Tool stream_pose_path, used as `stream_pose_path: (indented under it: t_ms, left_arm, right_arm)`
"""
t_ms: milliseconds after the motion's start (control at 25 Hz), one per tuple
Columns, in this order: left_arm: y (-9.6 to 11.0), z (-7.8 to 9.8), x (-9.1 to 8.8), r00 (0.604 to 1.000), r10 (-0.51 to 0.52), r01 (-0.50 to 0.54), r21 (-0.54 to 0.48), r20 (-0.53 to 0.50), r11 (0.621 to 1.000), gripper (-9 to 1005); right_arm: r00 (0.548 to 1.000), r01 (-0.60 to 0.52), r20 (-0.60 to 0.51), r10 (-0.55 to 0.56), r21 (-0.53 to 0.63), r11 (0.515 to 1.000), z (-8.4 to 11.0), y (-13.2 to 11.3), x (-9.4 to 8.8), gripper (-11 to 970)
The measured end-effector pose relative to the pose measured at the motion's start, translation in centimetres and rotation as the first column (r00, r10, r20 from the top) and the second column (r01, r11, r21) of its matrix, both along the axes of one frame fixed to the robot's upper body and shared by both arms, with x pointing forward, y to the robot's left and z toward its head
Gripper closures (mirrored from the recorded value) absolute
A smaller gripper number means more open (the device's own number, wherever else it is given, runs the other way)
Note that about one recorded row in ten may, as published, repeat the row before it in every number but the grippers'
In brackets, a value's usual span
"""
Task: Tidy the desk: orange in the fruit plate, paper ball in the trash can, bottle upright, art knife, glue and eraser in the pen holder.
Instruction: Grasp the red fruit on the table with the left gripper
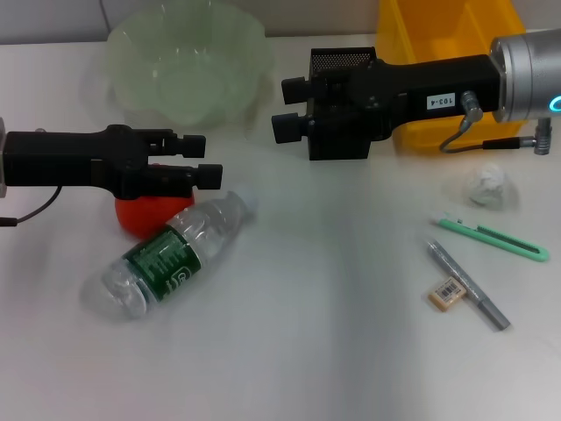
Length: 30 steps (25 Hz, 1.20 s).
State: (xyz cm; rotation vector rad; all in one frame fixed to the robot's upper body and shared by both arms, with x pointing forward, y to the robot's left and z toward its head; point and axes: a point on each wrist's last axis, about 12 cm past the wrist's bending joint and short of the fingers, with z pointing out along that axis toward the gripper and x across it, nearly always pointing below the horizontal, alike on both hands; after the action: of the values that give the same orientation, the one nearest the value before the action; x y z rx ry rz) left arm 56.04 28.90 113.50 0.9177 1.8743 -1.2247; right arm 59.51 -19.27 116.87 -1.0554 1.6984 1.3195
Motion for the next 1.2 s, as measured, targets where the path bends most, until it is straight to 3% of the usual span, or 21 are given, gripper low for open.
stream_pose_path:
  t_ms: [160,400,720,920,960,1000,1080,1200]
  left_arm:
    - [0.0,0.0,0.0,1.000,0.000,0.000,0.001,0.000,1.000,232]
    - [0.0,0.0,0.0,1.000,-0.003,0.003,0.004,0.001,1.000,239]
    - [0.0,0.0,0.1,1.000,0.000,0.000,0.005,0.002,1.000,248]
    - [0.6,-0.3,1.1,0.995,0.096,-0.096,0.069,0.000,0.993,253]
    - [0.8,-0.3,1.3,0.993,0.117,-0.116,0.097,-0.001,0.989,254]
    - [0.9,-0.3,1.5,0.991,0.132,-0.131,0.120,0.002,0.984,255]
    - [1.0,-0.4,1.9,0.987,0.160,-0.159,0.145,0.010,0.977,258]
    - [1.0,-0.6,2.2,0.983,0.184,-0.184,0.176,0.018,0.967,261]
  right_arm:
    - [1.000,-0.003,-0.002,0.003,-0.005,1.000,-0.1,0.0,-0.1,113]
    - [1.000,-0.019,-0.019,0.017,-0.108,0.994,-0.8,-0.4,-0.3,114]
    - [1.000,-0.010,-0.019,0.008,-0.108,0.994,-1.0,-0.2,-0.3,113]
    - [0.970,0.242,0.039,-0.240,-0.042,0.969,-1.9,-2.2,1.0,114]
    - [0.970,0.242,0.039,-0.240,-0.042,0.969,-1.9,-2.2,1.0,114]
    - [0.941,0.324,0.094,-0.325,0.029,0.946,-2.0,-3.2,1.2,114]
    - [0.930,0.347,0.110,-0.351,0.058,0.936,-2.0,-3.5,1.2,114]
    - [0.879,0.428,0.150,-0.453,0.171,0.888,-2.1,-4.7,1.1,113]
